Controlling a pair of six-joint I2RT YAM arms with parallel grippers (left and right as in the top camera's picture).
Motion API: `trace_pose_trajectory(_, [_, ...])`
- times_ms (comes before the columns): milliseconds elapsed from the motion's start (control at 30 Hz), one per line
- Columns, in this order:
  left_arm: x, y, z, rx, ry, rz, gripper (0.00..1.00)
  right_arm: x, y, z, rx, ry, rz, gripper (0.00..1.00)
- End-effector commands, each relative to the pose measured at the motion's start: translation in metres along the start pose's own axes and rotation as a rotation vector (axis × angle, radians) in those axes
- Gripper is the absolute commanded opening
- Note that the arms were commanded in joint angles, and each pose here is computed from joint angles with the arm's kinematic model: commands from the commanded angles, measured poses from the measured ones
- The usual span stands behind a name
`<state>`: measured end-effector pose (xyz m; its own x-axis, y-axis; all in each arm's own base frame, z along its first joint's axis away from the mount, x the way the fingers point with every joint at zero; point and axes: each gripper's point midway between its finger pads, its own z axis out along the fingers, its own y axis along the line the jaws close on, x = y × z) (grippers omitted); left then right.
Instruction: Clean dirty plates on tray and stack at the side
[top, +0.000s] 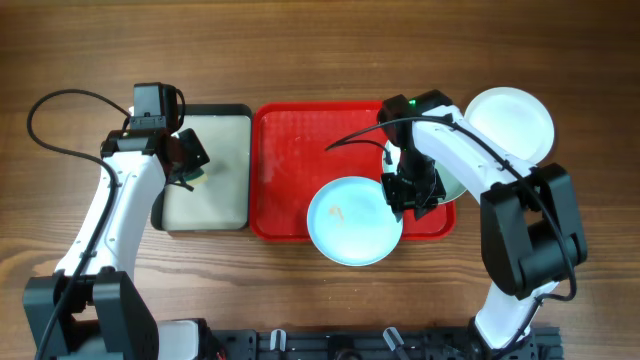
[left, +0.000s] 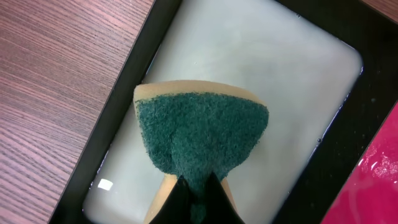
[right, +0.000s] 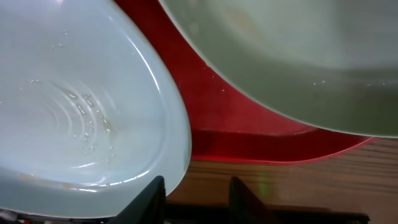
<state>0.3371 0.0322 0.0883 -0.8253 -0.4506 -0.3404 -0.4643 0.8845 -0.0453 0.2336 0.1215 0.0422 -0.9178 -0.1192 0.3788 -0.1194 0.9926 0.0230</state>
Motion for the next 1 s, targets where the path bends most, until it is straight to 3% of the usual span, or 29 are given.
trace_pose_trajectory(0, [0.0,0.003,0.0,-0.012,-0.007,-0.013,0.04,-0.004,0.005,-0.002,-0.021,-0.034,0.005,0.28])
trace_pose_trajectory(433, [0.0,0.003,0.0,-0.012,-0.007,-0.013,0.04,-0.017,0.003,0.015,-0.021,-0.087,0.005,0.24])
trace_pose_trajectory(567, [0.0,0.002,0.0,-0.005,-0.004,-0.013,0.04,-0.02,0.008,0.013,-0.044,-0.096,0.001,0.06])
trace_pose_trajectory(633, [0.0,0.0,0.0,0.007,-0.001,-0.013,0.04,-0.024,0.015,0.009,-0.08,-0.112,-0.004,0.04])
trace_pose_trajectory(967, [0.0,-0.001,0.0,0.01,-0.001,-0.013,0.04,-0.093,0.048,-0.035,-0.229,-0.395,0.026,0.04])
